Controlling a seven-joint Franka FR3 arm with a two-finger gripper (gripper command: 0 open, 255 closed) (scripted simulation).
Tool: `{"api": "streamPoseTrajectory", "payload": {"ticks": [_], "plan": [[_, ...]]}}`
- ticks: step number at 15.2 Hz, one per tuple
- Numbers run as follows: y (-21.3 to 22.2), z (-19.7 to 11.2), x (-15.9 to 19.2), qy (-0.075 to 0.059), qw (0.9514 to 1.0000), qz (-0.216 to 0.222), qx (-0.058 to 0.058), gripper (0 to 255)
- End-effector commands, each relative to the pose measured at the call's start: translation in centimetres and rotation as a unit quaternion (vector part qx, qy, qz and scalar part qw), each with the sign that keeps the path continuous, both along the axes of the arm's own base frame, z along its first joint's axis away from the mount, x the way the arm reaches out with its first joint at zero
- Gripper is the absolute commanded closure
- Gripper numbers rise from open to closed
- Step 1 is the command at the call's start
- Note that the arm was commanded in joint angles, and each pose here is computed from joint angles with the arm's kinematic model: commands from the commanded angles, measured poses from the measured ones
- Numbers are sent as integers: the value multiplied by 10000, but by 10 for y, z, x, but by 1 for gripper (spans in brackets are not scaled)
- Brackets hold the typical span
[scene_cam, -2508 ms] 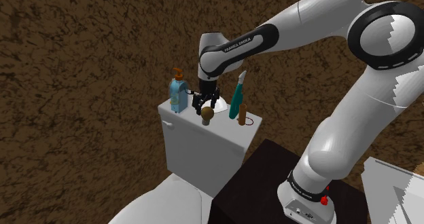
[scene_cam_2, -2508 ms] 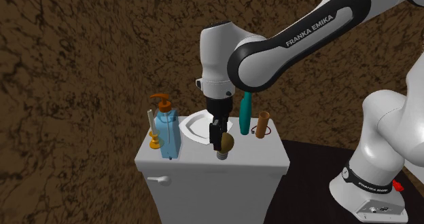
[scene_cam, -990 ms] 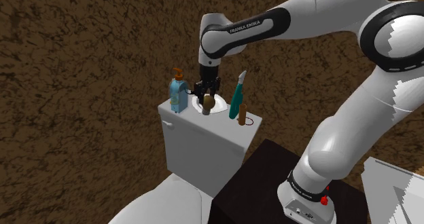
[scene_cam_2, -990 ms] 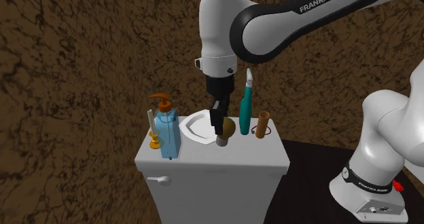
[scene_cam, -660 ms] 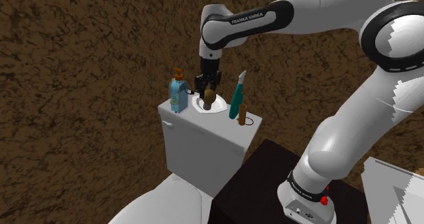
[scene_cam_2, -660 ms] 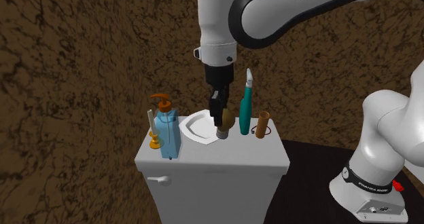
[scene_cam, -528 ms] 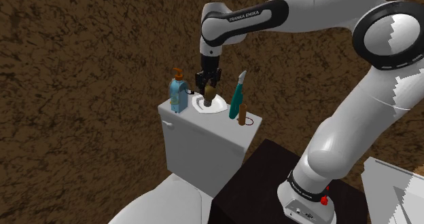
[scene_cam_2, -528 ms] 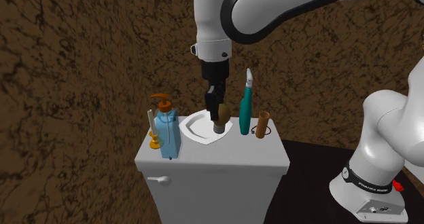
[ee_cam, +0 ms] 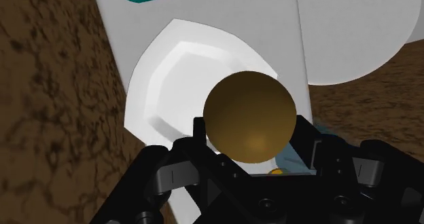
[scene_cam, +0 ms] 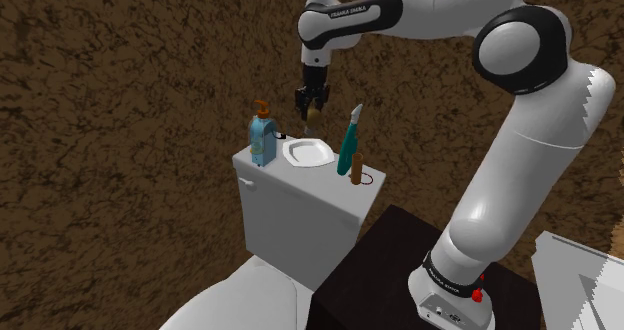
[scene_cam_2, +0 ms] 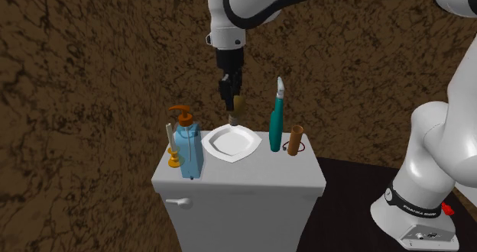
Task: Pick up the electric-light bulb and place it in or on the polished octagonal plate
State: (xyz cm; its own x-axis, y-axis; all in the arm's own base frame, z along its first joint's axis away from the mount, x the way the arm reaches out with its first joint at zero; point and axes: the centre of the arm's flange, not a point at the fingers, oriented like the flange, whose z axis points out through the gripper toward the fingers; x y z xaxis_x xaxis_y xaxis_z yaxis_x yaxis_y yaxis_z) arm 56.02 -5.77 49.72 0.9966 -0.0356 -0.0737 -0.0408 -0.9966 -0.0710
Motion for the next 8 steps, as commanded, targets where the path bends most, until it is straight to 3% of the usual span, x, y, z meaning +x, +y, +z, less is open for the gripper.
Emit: {"api": "streamPoseTrajectory", "payload": {"ticks": [1,8], "plan": [[-21,4,18,-2,10000,5,-4,255],[-21,-33,18,-2,10000,5,-4,255]]}}
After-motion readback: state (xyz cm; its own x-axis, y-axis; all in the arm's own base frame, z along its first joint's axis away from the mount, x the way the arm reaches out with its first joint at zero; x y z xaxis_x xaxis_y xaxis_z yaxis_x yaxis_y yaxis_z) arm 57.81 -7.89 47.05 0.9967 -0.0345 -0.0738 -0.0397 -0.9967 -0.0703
